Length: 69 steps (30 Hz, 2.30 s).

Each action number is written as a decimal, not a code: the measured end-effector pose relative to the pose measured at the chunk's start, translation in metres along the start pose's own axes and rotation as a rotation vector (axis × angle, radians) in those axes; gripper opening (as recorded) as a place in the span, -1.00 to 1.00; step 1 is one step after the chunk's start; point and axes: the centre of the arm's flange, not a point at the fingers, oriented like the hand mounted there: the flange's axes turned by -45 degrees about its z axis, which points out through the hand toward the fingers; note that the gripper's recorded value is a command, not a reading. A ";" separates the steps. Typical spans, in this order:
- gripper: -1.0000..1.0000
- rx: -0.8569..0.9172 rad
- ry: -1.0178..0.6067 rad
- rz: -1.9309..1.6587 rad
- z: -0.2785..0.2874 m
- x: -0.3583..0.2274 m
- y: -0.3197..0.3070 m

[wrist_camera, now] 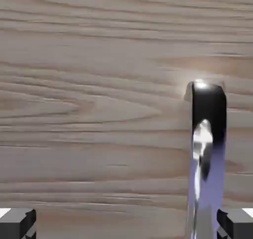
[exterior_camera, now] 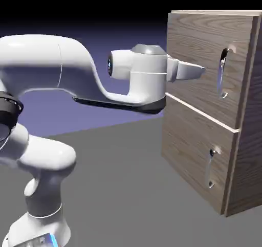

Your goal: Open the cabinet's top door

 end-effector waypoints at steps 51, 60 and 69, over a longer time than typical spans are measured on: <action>-1.00 -0.599 0.077 0.046 -0.133 -0.033 -0.113; -1.00 -0.767 0.073 0.053 -0.171 -0.035 -0.176; -1.00 -0.956 0.069 0.061 -0.201 -0.036 -0.253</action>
